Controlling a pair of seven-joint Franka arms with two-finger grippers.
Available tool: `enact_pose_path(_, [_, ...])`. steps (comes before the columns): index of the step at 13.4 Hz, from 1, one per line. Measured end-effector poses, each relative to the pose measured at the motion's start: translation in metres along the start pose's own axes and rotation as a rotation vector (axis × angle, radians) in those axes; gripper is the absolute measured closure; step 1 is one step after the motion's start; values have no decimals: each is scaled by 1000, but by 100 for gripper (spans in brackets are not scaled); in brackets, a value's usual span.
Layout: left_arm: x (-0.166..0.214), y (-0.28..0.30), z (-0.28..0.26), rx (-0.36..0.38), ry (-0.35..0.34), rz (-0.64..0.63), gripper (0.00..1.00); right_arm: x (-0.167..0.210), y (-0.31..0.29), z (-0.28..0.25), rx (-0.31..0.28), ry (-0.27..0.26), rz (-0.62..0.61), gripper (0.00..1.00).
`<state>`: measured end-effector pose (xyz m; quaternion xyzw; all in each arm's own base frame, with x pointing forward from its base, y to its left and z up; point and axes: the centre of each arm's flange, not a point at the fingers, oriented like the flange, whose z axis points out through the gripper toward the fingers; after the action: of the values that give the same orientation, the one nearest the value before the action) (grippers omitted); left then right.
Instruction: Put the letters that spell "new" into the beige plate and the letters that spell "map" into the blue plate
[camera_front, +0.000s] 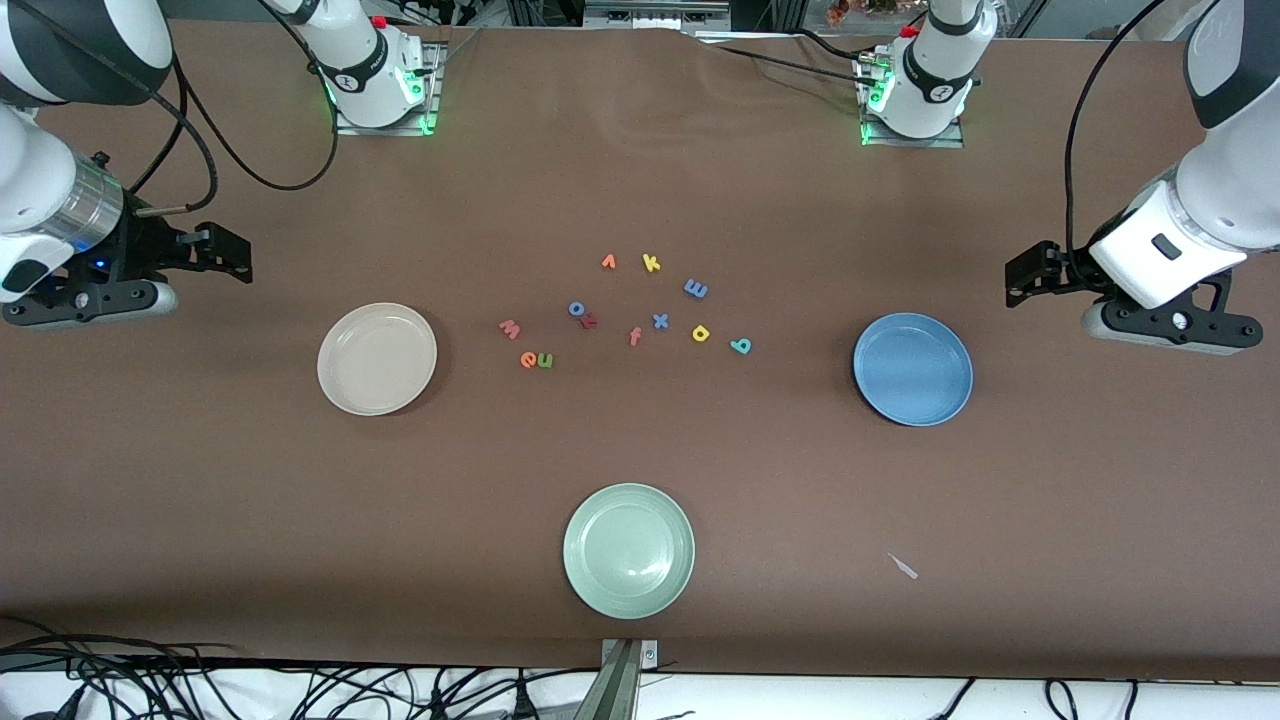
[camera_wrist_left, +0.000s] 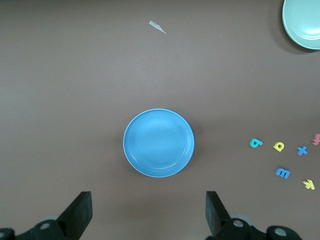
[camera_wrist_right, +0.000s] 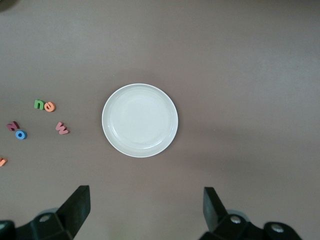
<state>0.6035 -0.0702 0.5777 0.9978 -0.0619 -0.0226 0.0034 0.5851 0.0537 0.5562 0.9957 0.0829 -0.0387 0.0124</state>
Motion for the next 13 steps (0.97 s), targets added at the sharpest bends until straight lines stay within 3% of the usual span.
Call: enact_pose_path(13, [-1,-41,-8,43,14,7,0,0,-2,6,11,-9,-1,0])
